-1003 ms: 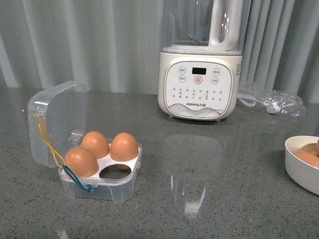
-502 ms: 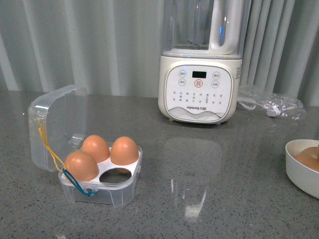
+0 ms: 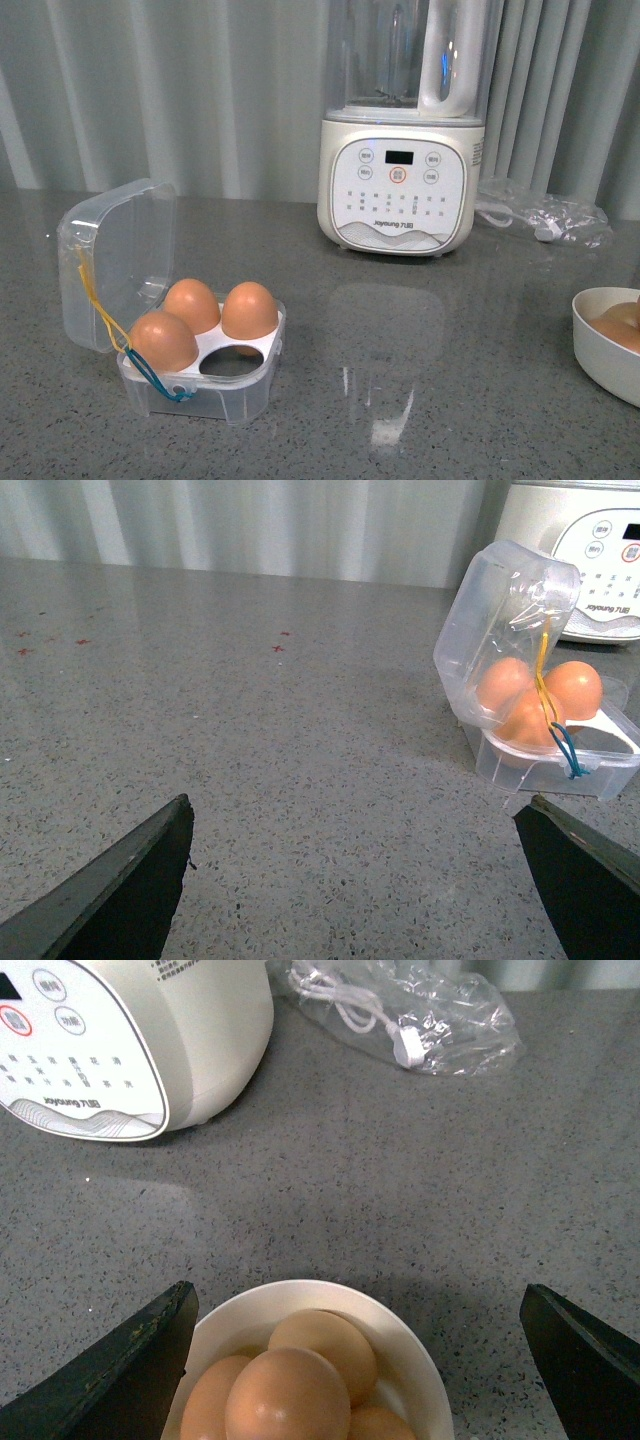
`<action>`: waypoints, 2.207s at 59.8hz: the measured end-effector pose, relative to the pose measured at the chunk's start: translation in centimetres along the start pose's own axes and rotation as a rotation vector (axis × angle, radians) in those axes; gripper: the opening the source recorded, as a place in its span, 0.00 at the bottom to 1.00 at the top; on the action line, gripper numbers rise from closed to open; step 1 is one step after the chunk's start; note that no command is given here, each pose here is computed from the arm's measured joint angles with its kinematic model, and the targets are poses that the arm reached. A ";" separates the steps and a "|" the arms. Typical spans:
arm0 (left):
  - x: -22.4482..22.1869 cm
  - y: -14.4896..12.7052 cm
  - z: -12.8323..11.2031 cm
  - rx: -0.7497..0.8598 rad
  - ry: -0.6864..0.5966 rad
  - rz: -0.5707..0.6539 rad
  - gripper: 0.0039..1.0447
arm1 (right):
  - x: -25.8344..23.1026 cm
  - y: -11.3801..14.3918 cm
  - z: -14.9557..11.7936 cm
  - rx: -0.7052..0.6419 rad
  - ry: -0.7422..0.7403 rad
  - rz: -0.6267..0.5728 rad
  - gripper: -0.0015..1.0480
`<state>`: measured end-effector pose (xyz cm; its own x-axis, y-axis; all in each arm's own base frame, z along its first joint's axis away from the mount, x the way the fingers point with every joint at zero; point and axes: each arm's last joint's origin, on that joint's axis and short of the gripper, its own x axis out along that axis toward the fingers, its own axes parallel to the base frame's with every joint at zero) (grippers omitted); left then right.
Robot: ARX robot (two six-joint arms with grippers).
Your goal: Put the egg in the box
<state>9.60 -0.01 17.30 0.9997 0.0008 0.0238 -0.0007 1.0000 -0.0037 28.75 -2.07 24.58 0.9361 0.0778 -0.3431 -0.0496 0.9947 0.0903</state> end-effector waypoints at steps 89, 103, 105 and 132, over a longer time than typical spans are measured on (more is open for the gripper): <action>0.0 0.0 0.0 0.000 0.000 0.000 0.94 | 0.0 1.5 -2.2 -0.027 0.023 0.057 0.10; 0.0 0.0 0.0 0.000 0.000 0.000 0.94 | -0.1 1.5 -2.2 -0.032 0.023 0.059 0.03; 0.0 0.0 0.0 0.000 0.000 0.000 0.94 | -0.1 1.5 -2.2 -0.032 0.023 0.059 0.03; 0.0 0.0 0.0 0.000 0.000 0.000 0.94 | -0.4 1.5 -1.4 -0.093 -0.051 0.090 0.59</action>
<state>9.60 -0.01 17.30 0.9997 0.0008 0.0238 -0.0007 1.0000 -0.0037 27.84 -0.55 23.57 0.9428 0.1658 -0.2893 -0.1640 0.9860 0.0307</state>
